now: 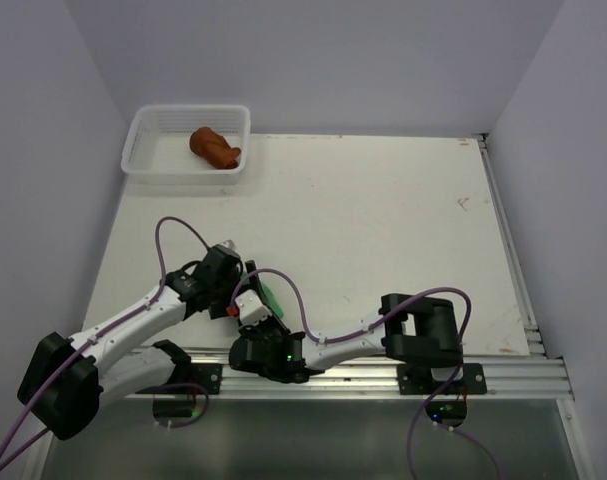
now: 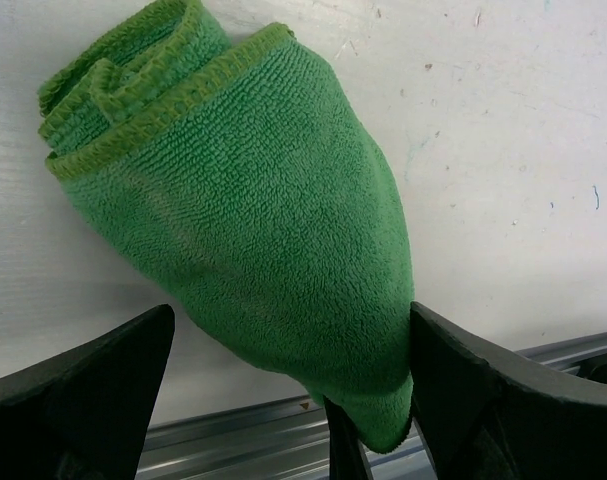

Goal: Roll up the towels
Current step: Roll the towel, then place the rolled towel into the container

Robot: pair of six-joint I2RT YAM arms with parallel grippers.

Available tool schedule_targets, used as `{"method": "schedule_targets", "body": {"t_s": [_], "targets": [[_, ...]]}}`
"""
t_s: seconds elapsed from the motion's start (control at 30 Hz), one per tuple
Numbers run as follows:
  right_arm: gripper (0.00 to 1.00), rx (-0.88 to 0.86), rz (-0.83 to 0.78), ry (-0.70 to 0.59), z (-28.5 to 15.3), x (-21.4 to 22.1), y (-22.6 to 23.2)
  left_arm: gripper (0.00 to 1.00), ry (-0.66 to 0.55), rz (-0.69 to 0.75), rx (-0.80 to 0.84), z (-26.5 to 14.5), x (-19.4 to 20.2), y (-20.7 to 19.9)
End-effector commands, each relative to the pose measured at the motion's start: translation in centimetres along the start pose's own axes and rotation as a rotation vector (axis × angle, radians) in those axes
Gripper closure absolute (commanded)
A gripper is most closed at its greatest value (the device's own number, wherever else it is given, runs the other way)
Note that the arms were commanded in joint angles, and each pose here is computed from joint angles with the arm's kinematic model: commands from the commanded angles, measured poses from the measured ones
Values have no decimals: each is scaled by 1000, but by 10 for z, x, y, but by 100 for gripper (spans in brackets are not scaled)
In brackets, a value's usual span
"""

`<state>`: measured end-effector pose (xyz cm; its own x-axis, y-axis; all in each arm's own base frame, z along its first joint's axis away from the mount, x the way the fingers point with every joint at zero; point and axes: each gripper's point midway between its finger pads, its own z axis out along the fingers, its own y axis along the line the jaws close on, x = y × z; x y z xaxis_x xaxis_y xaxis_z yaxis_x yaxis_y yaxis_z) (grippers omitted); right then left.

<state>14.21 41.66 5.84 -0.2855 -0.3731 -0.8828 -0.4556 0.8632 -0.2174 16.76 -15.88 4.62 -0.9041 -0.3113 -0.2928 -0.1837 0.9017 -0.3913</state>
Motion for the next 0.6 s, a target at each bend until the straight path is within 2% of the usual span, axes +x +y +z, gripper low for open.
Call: {"method": "schedule_targets", "body": {"t_s": [0.0,0.4,0.57], "targets": [[95,-6,39,-44,0,-10,10,0,12,15,-9,0,5,5],[95,-48,9,-53,-6,-9,27,1,6,24,-42,15,0,7],[96,-49,22,-68,-6,-13,29,10,9,32,-44,18,1,8]]}}
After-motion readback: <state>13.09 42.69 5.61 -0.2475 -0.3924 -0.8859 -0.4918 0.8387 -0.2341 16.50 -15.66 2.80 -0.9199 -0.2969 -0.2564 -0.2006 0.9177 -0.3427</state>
